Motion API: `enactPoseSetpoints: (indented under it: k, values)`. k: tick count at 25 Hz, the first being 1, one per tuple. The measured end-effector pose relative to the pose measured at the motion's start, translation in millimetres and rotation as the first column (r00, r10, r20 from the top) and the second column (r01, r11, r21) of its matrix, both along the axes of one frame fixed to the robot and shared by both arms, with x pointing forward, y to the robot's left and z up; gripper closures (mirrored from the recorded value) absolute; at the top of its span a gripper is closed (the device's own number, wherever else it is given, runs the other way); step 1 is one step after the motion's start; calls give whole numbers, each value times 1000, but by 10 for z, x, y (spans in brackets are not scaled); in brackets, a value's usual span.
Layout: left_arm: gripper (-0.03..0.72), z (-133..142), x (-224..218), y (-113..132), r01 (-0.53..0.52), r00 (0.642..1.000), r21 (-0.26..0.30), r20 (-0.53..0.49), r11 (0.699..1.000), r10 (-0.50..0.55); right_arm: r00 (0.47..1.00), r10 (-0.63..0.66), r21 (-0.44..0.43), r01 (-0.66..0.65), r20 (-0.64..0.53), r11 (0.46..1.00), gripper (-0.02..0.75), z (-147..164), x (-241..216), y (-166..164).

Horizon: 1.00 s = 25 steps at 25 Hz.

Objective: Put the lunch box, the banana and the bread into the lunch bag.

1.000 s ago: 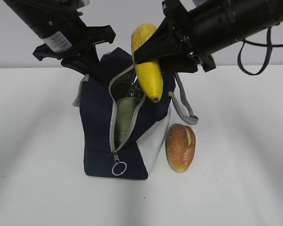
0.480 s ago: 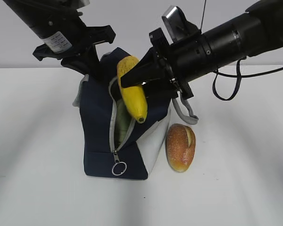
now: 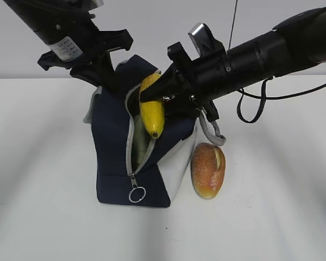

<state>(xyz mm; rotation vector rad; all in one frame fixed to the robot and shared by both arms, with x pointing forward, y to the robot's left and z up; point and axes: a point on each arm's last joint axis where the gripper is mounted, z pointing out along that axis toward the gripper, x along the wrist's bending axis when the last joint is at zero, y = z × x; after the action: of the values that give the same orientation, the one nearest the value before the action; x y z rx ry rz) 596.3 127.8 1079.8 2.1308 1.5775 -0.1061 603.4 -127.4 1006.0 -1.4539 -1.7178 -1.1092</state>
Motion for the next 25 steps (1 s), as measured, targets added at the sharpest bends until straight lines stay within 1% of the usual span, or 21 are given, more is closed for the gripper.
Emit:
enactPoseSetpoints:
  k: [2,8,12,15,17,18,22,23,25]
  values:
    - [691,0,0,0,0,1000,0,0,1000,0,999,-46,-14,46,6,999,430,-11,40,-9]
    - [691,0,-1,0,0,1000,0,-1,1000,0,992,-130,-34,130,10,991,430,-26,107,-29]
    - [691,-1,-2,0,1,1000,1,-2,1000,-1,988,-153,-32,152,-14,988,428,-54,130,-27]
    - [691,-1,-2,0,1,1000,1,-2,1000,-1,987,-154,-33,152,-44,988,416,-143,150,-17]
    - [691,-1,-3,1,1,1000,1,-3,1000,-1,987,-148,-28,146,-65,989,393,-192,157,-8]
    - [691,-1,-4,1,2,1000,2,-4,1000,-2,987,-145,-27,143,-74,989,368,-218,159,-4]
    - [691,-2,-6,2,3,1000,3,-6,1000,-2,987,-142,-3,142,-80,990,228,-227,170,9]
    - [691,-2,-7,2,3,1000,3,-7,1000,-3,986,-143,7,144,-82,990,204,-225,173,13]
    - [691,-3,-6,2,3,1000,4,-7,1000,-3,987,-135,28,138,-90,990,186,-207,167,23]
